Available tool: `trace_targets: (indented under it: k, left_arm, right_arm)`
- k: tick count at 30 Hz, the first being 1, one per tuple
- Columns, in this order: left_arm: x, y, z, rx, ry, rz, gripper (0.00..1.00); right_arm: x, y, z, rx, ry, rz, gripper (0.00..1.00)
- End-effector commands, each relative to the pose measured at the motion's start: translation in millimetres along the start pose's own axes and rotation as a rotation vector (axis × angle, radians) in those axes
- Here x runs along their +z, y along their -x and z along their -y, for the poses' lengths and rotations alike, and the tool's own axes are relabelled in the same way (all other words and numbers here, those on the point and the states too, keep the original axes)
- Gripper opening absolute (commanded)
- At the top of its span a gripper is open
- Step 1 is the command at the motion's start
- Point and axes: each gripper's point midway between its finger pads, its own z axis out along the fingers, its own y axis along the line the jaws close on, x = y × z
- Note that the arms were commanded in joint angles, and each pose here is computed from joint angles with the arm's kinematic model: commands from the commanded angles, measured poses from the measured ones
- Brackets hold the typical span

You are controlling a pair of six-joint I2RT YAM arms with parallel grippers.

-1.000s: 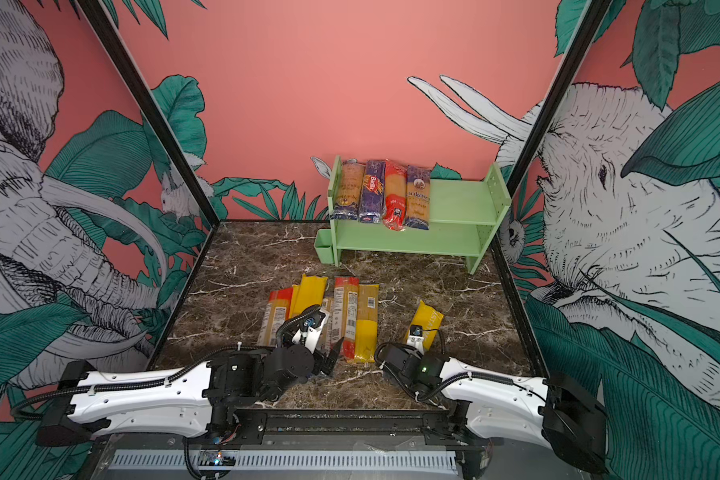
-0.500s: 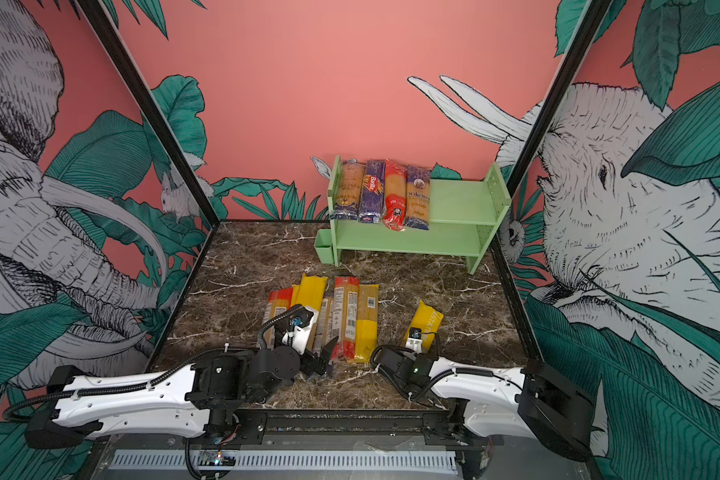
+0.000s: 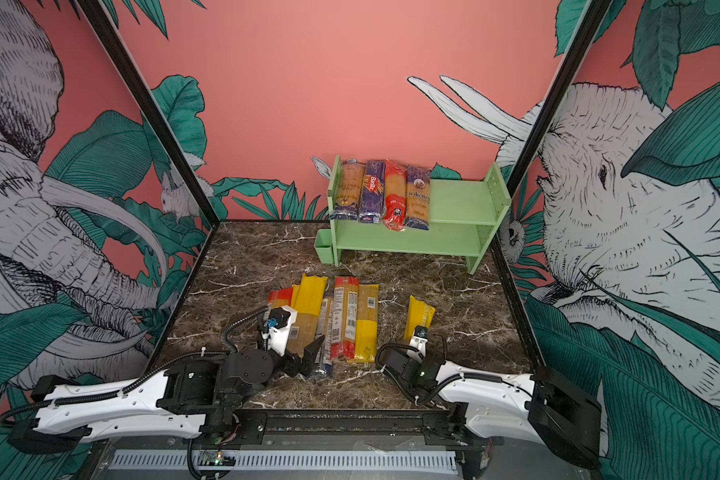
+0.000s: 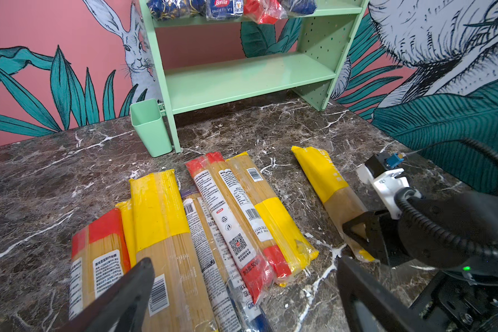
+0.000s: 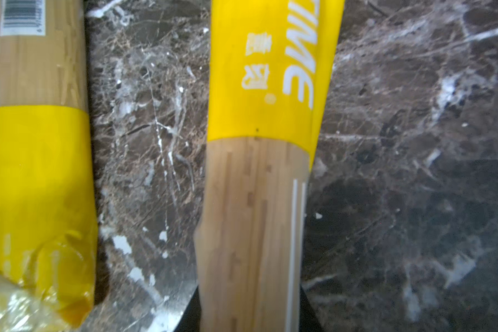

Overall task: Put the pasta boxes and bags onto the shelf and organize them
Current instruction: 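Lift the Pastatime bag upright and carry it toward the upper shelf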

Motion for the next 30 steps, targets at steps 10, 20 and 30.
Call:
trace_targets:
  k: [10,20,30]
  left_arm:
    - [7,16,-2,0.132,0.088,0.046,0.99]
    - [28,44,37,0.194,0.052,0.009,0.99]
    - [36,64,48,0.161,-0.009,0.016,0.99]
  right_arm:
    - [-76,24,6,-0.034,0.180,-0.034,0.00]
    - [-144,82,0,-0.135,0.269,0.102,0.00]
    - [-225,160,7,-0.228,0.238,0.308,0.00]
